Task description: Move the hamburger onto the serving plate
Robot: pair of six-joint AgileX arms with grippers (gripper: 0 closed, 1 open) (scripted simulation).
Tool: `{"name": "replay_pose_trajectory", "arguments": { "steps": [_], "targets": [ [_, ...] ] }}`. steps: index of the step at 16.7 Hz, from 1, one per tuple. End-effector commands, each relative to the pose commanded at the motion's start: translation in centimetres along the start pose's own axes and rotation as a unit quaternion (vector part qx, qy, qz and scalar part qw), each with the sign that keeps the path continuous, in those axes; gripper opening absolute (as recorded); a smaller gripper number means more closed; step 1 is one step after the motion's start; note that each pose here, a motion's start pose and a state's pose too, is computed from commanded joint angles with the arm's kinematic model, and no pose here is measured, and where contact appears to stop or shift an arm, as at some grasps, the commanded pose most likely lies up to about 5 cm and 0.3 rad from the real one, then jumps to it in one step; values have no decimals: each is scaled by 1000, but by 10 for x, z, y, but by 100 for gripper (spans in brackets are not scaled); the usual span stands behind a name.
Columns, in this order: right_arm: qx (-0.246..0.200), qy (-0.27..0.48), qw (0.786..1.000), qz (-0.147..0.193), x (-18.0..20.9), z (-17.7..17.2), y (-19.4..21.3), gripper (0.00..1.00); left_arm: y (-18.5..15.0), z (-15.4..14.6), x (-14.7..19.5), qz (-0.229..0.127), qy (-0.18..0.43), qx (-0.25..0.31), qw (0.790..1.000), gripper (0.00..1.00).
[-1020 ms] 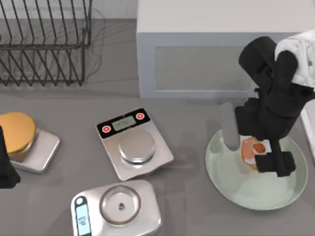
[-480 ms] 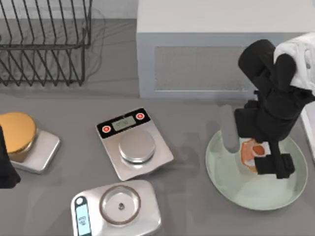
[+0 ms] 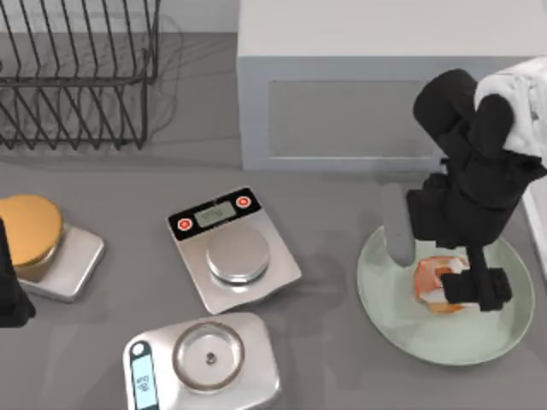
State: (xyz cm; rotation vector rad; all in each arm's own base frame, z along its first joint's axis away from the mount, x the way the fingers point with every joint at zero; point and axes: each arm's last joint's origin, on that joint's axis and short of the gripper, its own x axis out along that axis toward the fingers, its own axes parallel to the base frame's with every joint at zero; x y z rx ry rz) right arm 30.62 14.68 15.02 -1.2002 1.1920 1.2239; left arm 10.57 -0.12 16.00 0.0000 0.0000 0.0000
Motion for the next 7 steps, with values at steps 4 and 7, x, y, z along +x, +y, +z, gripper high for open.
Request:
{"name": "replay_pose_trajectory", "arguments": {
  "steps": [4,7],
  "targets": [
    [0,0,1000,0,0,0,0,100,0,0,0,0,0,0,1000,100],
    [0,0,1000,0,0,0,0,100,0,0,0,0,0,0,1000,100]
  ]
}}
